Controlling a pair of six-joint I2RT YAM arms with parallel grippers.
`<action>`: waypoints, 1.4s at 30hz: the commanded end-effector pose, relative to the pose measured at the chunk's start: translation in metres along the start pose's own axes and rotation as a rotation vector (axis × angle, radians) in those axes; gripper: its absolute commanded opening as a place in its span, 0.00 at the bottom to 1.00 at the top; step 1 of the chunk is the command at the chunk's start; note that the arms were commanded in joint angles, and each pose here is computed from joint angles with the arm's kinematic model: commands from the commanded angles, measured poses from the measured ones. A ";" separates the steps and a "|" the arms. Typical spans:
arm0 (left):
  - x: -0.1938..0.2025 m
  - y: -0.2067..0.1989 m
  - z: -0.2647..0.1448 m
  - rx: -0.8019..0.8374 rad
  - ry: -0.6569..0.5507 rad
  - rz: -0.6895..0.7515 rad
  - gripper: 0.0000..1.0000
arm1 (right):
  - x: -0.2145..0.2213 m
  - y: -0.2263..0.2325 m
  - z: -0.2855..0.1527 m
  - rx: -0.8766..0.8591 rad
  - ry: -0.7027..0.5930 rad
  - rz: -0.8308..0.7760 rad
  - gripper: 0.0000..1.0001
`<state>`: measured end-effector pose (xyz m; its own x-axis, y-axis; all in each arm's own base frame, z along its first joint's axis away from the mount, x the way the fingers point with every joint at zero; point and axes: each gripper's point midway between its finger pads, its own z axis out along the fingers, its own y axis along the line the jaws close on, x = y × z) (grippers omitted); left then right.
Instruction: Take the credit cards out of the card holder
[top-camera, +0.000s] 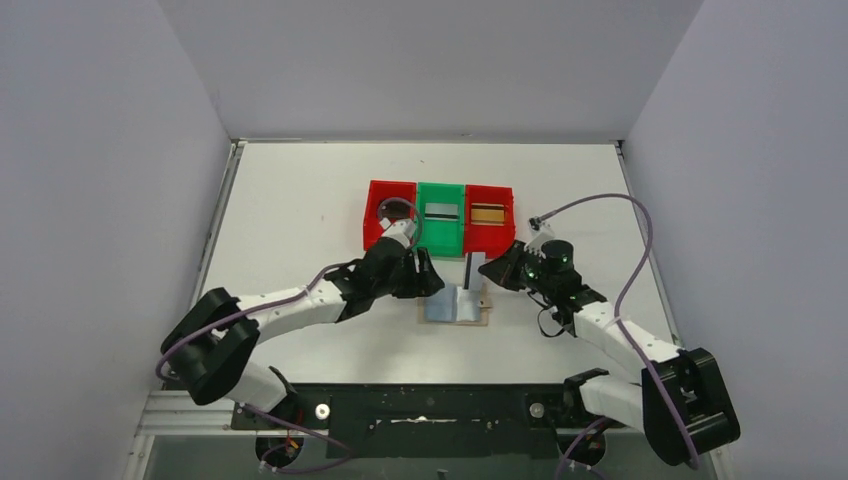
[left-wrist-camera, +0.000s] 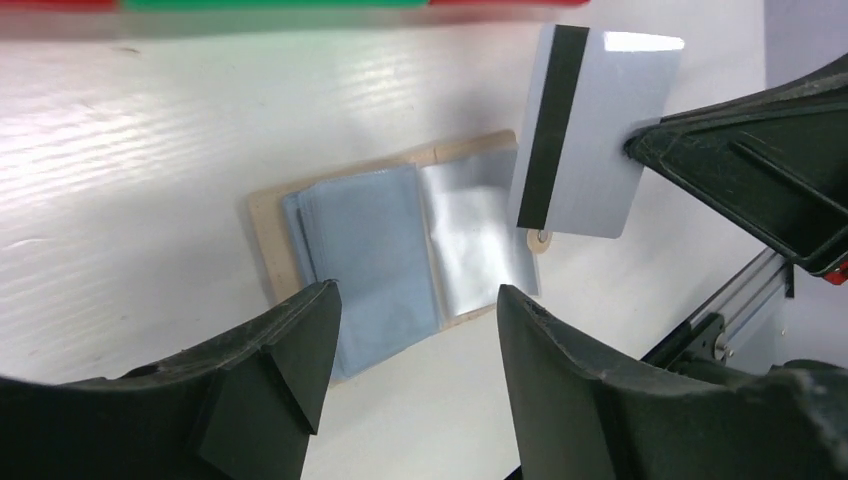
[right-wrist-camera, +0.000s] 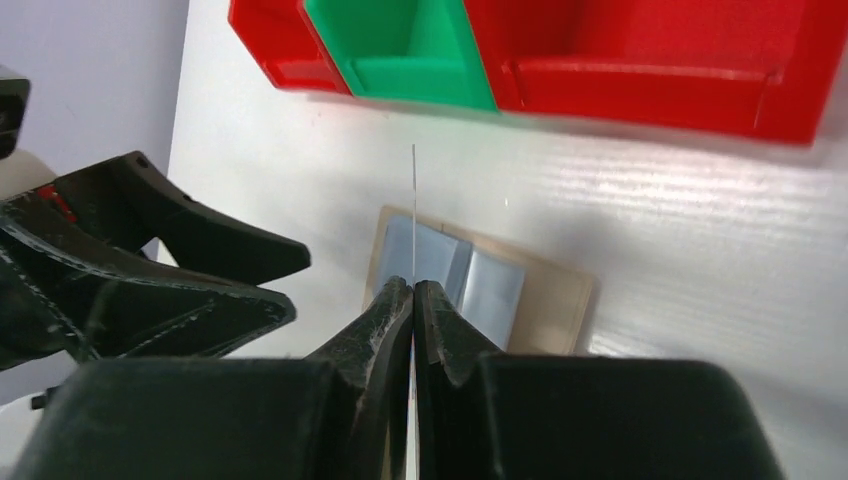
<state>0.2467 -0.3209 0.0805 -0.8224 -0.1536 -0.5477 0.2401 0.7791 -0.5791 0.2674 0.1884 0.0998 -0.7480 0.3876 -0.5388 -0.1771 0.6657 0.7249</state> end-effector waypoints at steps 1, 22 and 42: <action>-0.044 0.020 -0.028 -0.086 -0.188 -0.043 0.62 | -0.054 0.025 -0.003 0.054 -0.181 -0.269 0.00; -0.075 0.141 -0.150 -0.346 -0.529 -0.284 0.83 | -0.129 0.076 0.079 0.324 -0.129 -1.278 0.00; -0.076 0.140 -0.161 -0.361 -0.523 -0.235 0.83 | -0.130 0.040 0.146 0.259 0.166 -1.554 0.00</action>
<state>0.2534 -0.1052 0.1159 -0.5001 -0.5439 -0.6739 -0.2031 0.8301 -0.5193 0.4364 0.2593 0.1338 -0.0601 -0.7537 -0.6545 -0.7133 0.4911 -0.5000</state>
